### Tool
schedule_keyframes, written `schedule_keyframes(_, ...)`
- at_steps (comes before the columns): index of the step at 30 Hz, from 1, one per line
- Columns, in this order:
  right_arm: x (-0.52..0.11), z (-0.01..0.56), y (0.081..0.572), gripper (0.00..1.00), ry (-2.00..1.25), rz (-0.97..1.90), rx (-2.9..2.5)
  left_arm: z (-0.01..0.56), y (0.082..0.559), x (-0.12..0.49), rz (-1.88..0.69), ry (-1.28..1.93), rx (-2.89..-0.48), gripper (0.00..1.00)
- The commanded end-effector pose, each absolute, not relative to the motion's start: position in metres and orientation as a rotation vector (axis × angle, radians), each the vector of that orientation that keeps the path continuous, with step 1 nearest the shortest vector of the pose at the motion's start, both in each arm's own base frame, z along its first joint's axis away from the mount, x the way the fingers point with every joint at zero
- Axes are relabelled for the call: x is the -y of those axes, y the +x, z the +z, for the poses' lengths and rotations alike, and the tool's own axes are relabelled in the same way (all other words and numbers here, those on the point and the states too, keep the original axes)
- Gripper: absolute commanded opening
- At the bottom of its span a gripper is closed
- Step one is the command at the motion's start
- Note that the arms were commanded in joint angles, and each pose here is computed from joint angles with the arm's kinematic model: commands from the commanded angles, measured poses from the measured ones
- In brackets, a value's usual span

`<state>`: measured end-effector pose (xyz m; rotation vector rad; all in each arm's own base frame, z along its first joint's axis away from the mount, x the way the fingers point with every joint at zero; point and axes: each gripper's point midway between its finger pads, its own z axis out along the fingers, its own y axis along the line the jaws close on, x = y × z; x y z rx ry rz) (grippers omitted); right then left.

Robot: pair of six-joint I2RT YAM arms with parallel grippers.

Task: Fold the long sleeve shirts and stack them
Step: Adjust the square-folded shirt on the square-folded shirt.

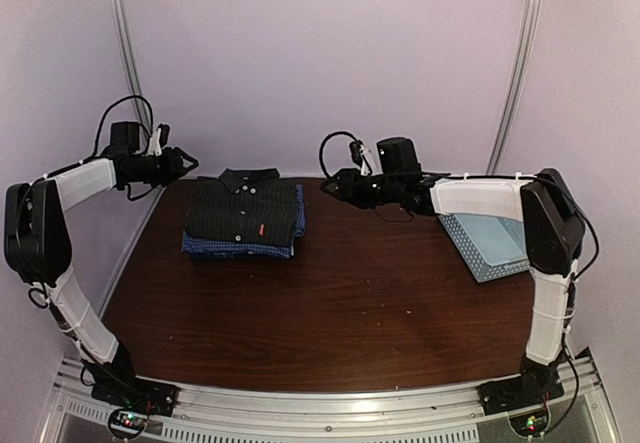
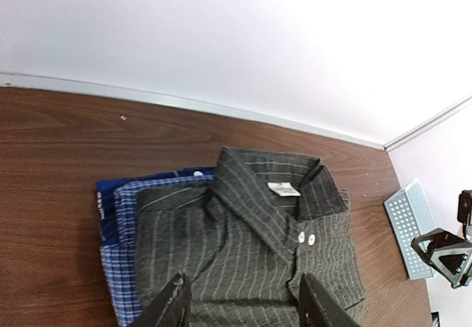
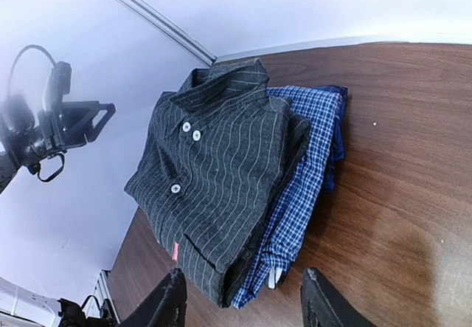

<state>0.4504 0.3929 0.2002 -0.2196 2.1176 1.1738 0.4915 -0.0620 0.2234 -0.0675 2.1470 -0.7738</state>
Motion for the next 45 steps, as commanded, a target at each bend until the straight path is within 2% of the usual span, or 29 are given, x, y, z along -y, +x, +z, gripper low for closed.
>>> schedule_keyframes(1,-0.375,0.207,0.434,0.54,-0.234,1.138,-2.091,0.231,0.507,0.112,-0.864,0.049,-2.084,0.51)
schedule_keyframes(4,-0.363,0.203,0.421,0.54,-0.229,1.113,-2.104,0.228,0.519,0.151,-0.895,0.131,-2.088,0.51)
schedule_keyframes(15,-0.339,0.164,0.385,0.54,-0.195,1.110,-2.181,0.194,0.571,0.222,-0.984,0.237,-2.081,0.51)
schedule_keyframes(23,-0.333,0.135,0.375,0.54,-0.165,1.110,-2.237,0.156,0.549,0.261,-0.990,0.355,-2.158,0.48)
schedule_keyframes(29,-0.335,0.122,0.371,0.54,-0.158,1.138,-2.258,0.114,0.531,0.257,-0.771,0.344,-2.275,0.45)
schedule_keyframes(35,-0.334,0.114,0.367,0.54,-0.158,1.139,-2.273,0.097,0.534,0.235,-0.484,0.293,-2.334,0.45)
schedule_keyframes(40,-0.331,0.114,0.365,0.54,-0.158,1.132,-2.277,0.111,0.539,0.225,-0.418,0.255,-2.310,0.46)
schedule_keyframes(45,-0.328,0.117,0.362,0.55,-0.161,1.117,-2.276,0.152,0.548,0.223,-0.409,0.243,-2.214,0.51)
